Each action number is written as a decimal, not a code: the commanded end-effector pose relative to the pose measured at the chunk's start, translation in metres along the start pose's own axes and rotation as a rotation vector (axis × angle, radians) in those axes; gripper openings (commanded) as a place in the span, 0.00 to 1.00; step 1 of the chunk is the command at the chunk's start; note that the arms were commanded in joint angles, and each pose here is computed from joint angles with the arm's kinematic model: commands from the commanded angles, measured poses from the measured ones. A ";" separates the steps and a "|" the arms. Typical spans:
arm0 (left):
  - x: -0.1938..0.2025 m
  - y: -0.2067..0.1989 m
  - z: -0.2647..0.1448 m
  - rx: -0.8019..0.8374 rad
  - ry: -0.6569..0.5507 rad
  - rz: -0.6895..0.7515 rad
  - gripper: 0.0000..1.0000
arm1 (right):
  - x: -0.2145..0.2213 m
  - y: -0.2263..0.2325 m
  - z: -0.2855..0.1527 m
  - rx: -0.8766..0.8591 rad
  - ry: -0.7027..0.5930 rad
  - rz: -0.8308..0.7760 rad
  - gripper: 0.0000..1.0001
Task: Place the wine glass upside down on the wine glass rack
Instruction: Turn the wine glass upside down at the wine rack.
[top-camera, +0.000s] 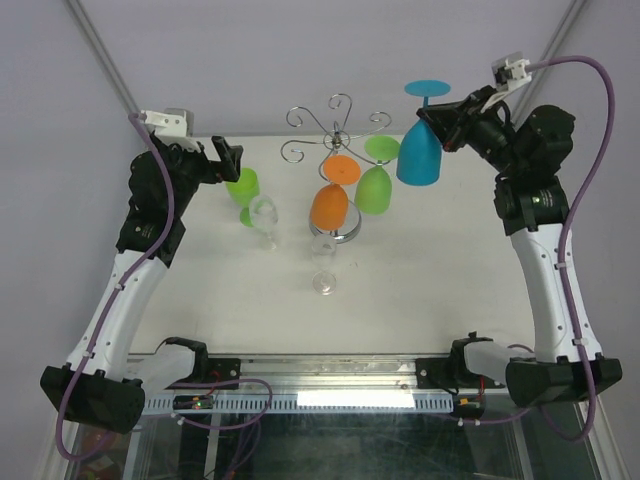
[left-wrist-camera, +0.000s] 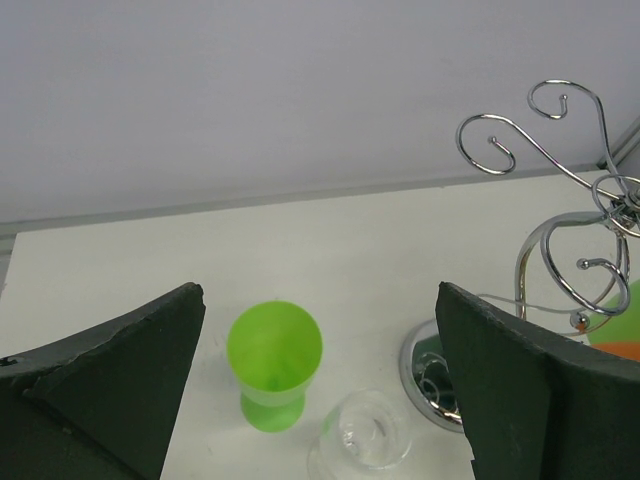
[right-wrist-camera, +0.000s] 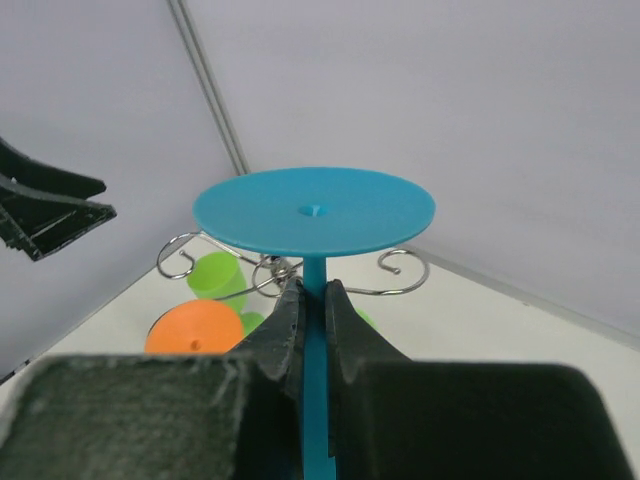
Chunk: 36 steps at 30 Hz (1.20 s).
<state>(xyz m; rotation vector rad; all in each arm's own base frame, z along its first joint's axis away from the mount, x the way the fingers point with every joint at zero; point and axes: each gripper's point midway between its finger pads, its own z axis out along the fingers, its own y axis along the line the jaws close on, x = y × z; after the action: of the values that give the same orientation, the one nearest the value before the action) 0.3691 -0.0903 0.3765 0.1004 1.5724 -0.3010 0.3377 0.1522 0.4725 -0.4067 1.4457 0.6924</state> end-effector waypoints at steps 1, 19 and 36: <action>-0.019 0.003 -0.004 -0.010 -0.071 0.017 0.99 | -0.048 -0.003 -0.009 -0.072 -0.134 -0.001 0.00; -0.010 0.004 -0.004 -0.009 -0.058 0.027 0.99 | -0.053 -0.096 -0.005 0.165 -0.309 -0.106 0.00; -0.004 0.000 -0.003 0.020 -0.044 0.042 0.95 | -0.008 -0.155 0.031 0.201 -0.179 -0.128 0.00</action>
<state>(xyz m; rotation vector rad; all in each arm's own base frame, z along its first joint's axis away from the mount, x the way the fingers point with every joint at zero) 0.3701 -0.0901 0.3606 0.1225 1.5979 -0.2829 0.4591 0.0547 0.4470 -0.1928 1.3286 0.4999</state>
